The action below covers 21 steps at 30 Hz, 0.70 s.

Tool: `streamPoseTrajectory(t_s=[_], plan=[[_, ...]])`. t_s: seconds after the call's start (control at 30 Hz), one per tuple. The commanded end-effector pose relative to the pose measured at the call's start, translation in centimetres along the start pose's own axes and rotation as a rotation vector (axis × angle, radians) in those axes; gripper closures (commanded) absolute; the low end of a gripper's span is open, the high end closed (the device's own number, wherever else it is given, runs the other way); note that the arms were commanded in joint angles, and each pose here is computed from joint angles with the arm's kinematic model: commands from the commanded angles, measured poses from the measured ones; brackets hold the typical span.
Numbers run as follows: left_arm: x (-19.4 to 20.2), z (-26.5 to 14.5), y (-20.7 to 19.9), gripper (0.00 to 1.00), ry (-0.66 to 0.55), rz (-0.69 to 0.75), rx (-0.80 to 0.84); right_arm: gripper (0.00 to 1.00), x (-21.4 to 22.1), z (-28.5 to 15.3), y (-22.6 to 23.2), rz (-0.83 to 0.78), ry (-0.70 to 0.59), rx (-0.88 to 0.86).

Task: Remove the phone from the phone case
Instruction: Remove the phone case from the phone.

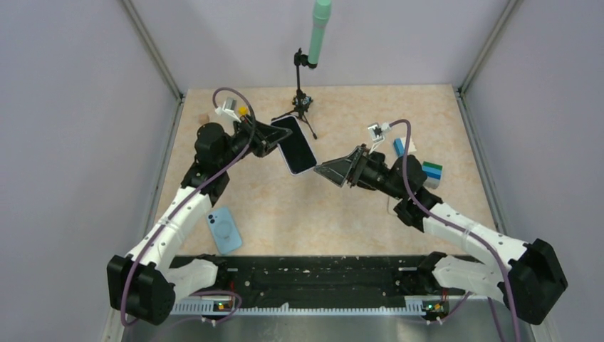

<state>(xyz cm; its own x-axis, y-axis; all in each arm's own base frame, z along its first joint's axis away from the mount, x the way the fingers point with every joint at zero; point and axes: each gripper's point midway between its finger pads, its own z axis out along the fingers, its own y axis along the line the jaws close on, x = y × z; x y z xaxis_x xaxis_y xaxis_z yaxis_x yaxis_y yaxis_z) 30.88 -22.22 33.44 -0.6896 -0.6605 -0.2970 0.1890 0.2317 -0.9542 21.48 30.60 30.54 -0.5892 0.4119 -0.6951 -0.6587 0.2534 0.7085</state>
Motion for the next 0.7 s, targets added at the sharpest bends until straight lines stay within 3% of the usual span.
streamPoseTrajectory(t_s=[0.0,0.13,0.4,0.5,0.67], plan=[[0.0,-1.2,-6.5,1.00,0.035,0.181,0.206,0.33,-1.1,0.9,-1.0,0.157,-0.078,0.046],[0.1,-1.8,-7.5,1.00,0.085,0.222,0.240,0.42,-1.2,2.0,0.0,0.103,-0.067,-0.035],[2.0,-3.0,-9.5,1.00,0.272,0.163,0.397,0.61,0.0,1.4,3.9,-0.107,0.023,-0.287],[2.2,-3.1,-9.8,1.00,0.293,0.120,0.395,0.64,0.5,1.4,4.0,-0.165,0.071,-0.303],[2.6,-3.6,-10.0,1.00,0.331,0.063,0.384,0.79,1.8,1.4,4.0,-0.289,0.149,-0.383]])
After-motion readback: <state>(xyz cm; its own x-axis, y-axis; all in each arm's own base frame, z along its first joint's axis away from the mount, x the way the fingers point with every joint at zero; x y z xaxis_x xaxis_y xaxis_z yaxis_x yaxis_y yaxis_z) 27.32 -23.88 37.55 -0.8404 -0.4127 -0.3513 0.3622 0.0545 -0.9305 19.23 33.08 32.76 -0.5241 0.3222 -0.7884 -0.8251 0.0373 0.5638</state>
